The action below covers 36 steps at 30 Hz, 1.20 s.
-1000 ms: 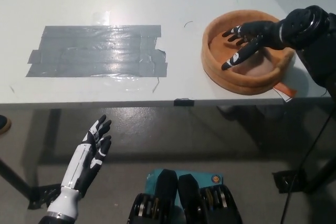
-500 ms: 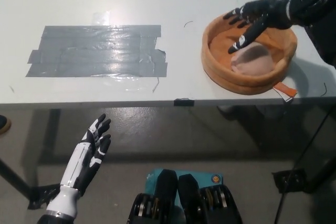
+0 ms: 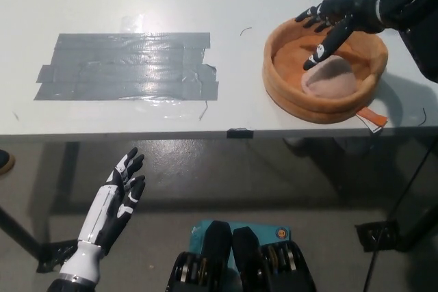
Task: An emotional support dumpling is kept in a soft plate infront in the middle of the desk infront of the robot. The robot extends its right arm to pick up the dumpling and hands it to a person
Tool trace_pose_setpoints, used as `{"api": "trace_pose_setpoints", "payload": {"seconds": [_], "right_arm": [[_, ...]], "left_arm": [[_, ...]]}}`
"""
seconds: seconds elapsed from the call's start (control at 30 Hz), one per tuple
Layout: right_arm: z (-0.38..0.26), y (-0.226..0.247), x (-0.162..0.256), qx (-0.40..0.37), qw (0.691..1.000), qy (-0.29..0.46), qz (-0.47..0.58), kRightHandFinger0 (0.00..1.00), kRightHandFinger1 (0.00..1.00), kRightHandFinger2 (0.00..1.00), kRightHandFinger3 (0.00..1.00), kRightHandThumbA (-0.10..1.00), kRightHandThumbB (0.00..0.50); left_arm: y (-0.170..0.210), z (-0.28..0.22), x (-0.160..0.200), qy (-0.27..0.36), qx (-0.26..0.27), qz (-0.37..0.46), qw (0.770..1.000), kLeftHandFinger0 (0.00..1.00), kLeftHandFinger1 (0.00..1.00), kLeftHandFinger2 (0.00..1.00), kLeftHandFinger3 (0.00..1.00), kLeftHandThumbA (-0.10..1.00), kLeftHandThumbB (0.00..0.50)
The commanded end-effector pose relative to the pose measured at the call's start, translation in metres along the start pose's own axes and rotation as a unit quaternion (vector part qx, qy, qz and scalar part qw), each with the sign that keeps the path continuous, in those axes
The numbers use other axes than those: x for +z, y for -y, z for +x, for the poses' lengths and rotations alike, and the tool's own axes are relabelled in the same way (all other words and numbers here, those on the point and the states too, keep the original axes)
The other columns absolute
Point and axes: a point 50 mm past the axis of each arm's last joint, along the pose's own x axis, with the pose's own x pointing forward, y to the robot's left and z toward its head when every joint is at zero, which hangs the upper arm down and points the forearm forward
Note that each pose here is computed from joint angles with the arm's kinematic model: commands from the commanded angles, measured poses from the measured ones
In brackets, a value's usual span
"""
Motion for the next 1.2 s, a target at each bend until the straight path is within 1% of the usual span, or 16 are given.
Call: {"api": "trace_pose_setpoints", "payload": {"seconds": [0.0,0.07,0.13,0.2,0.23,0.37,0.5,0.63,0.77,0.87,0.93,1.03,1.07,1.1,1.13,1.17], "right_arm": [[-0.016,0.024,0.008,-0.041,0.998,-0.003,-0.041,1.00,1.00,1.00,1.00,1.00,0.399],[-0.015,0.022,0.003,-0.038,0.999,-0.002,-0.036,1.00,1.00,1.00,1.00,0.96,0.388],[-0.014,0.021,-0.002,-0.039,0.998,-0.005,-0.043,1.00,1.00,1.00,1.00,0.96,0.383],[-0.014,0.021,-0.005,-0.037,0.998,-0.008,-0.041,1.00,1.00,1.00,1.00,0.96,0.393],[-0.014,0.020,-0.007,-0.034,0.998,-0.011,-0.046,1.00,1.00,1.00,1.00,0.98,0.386],[-0.011,0.016,-0.011,-0.028,0.999,-0.013,-0.040,1.00,1.00,1.00,1.00,0.96,0.372],[-0.010,0.012,-0.015,-0.022,0.999,-0.013,-0.024,1.00,1.00,1.00,1.00,0.91,0.325],[-0.006,0.008,-0.020,-0.021,0.999,-0.019,-0.030,1.00,1.00,1.00,1.00,0.92,0.320],[-0.004,0.004,-0.024,-0.016,0.999,-0.032,-0.033,1.00,1.00,1.00,1.00,0.97,0.361],[-0.002,0.000,-0.027,-0.015,0.999,-0.036,-0.034,1.00,1.00,1.00,1.00,0.97,0.372],[0.000,-0.003,-0.027,-0.012,0.998,-0.042,-0.036,1.00,1.00,1.00,1.00,0.96,0.391],[0.003,-0.006,-0.027,-0.008,0.998,-0.043,-0.047,1.00,1.00,1.00,1.00,0.97,0.386],[0.003,-0.007,-0.027,-0.005,0.996,-0.048,-0.068,1.00,1.00,1.00,1.00,1.00,0.391],[0.004,-0.007,-0.027,-0.003,0.996,-0.052,-0.076,1.00,1.00,1.00,1.00,1.00,0.391],[0.004,-0.009,-0.026,0.002,0.994,-0.053,-0.097,1.00,1.00,1.00,1.00,1.00,0.340],[0.005,-0.010,-0.026,0.004,0.993,-0.049,-0.104,1.00,1.00,1.00,1.00,1.00,0.333]], "left_arm": [[-0.009,0.005,0.011,0.030,-0.003,0.004,1.000,0.94,1.00,1.00,1.00,0.85,0.246],[-0.009,0.005,0.012,0.031,-0.003,0.004,0.999,0.94,1.00,1.00,1.00,0.85,0.243],[-0.009,0.005,0.011,0.030,-0.003,0.004,1.000,0.94,1.00,1.00,1.00,0.85,0.240],[-0.009,0.005,0.011,0.028,-0.003,0.003,1.000,0.94,1.00,1.00,1.00,0.85,0.240],[-0.008,0.005,0.012,0.028,-0.003,0.005,1.000,0.93,1.00,1.00,1.00,0.85,0.239],[-0.008,0.005,0.011,0.031,-0.005,0.003,1.000,0.93,1.00,1.00,1.00,0.85,0.234],[-0.007,0.005,0.009,0.030,-0.005,0.005,1.000,0.93,1.00,1.00,1.00,0.86,0.243],[-0.008,0.004,0.010,0.024,-0.002,0.004,1.000,0.93,1.00,1.00,1.00,0.86,0.249],[-0.008,0.004,0.010,0.024,-0.003,0.003,1.000,0.94,1.00,1.00,1.00,0.86,0.259],[-0.008,0.004,0.009,0.026,-0.002,0.000,1.000,0.93,1.00,1.00,1.00,0.86,0.259],[-0.008,0.004,0.009,0.029,-0.004,0.001,1.000,0.93,1.00,1.00,1.00,0.86,0.252],[-0.008,0.004,0.009,0.028,-0.003,0.001,1.000,0.93,1.00,1.00,1.00,0.86,0.255],[-0.008,0.004,0.009,0.029,-0.003,0.002,1.000,0.93,1.00,1.00,1.00,0.86,0.255],[-0.008,0.004,0.009,0.029,-0.003,0.002,1.000,0.93,1.00,1.00,1.00,0.86,0.255],[-0.008,0.004,0.009,0.029,-0.003,0.004,1.000,0.93,1.00,1.00,1.00,0.87,0.253],[-0.009,0.005,0.010,0.028,-0.004,0.003,1.000,0.93,1.00,1.00,1.00,0.87,0.253]]}}
